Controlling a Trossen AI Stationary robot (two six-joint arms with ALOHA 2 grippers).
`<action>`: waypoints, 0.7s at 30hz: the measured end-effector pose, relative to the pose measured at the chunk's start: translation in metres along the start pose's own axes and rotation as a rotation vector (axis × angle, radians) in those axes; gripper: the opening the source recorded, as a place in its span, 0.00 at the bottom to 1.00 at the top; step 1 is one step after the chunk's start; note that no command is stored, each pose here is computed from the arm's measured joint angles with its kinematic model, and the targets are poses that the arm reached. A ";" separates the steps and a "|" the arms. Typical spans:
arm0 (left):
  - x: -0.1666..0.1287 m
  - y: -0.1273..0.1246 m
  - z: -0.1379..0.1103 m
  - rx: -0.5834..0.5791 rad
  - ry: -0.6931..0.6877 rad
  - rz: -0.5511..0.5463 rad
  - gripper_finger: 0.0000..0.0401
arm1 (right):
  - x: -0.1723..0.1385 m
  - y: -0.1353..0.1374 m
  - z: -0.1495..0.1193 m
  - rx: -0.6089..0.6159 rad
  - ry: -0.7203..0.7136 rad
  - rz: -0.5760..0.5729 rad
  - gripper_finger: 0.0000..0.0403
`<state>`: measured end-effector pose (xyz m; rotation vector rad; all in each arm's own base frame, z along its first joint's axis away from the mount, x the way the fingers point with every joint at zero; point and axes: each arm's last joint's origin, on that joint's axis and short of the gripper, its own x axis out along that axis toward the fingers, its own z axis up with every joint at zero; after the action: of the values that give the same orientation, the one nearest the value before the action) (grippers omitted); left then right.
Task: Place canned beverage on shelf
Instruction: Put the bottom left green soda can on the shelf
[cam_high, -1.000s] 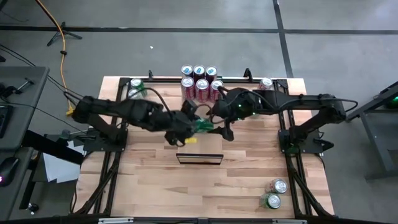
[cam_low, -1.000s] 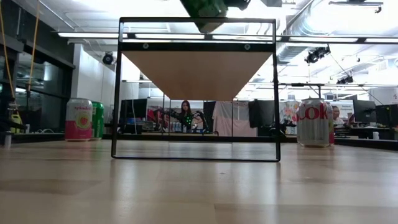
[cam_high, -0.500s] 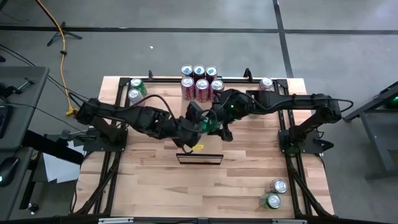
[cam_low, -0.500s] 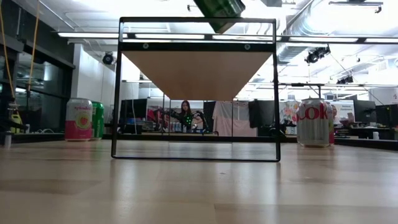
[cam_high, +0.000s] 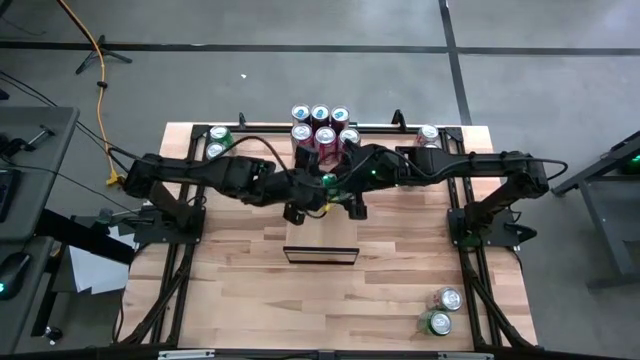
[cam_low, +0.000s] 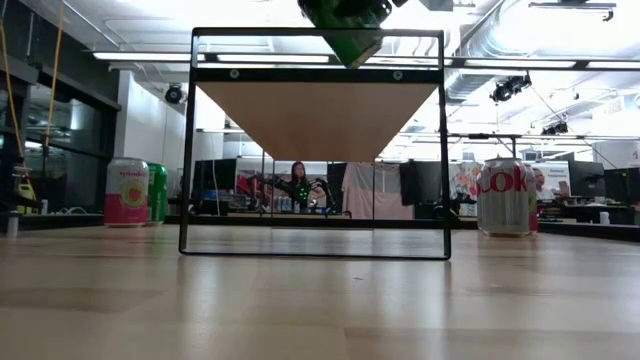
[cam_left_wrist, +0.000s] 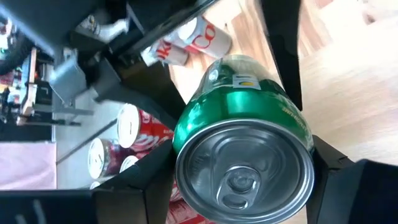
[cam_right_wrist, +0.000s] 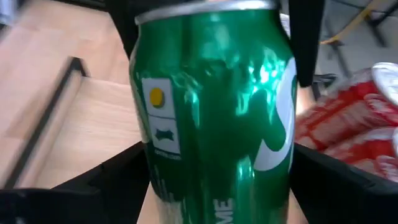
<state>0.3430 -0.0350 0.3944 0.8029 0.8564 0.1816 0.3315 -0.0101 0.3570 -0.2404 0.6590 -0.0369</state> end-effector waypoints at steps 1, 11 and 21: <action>0.001 0.001 -0.001 -0.002 0.007 0.001 0.49 | 0.000 -0.001 0.000 -0.003 0.003 -0.020 0.82; -0.011 0.017 -0.007 -0.155 -0.004 -0.022 0.47 | 0.003 -0.002 0.000 -0.044 0.015 -0.066 0.82; -0.023 0.034 -0.016 -0.451 0.030 -0.057 0.47 | 0.014 0.000 0.009 -0.038 -0.042 -0.196 0.82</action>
<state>0.3214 -0.0120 0.4259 0.3546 0.8246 0.3232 0.3475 -0.0099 0.3553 -0.3412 0.5929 -0.2071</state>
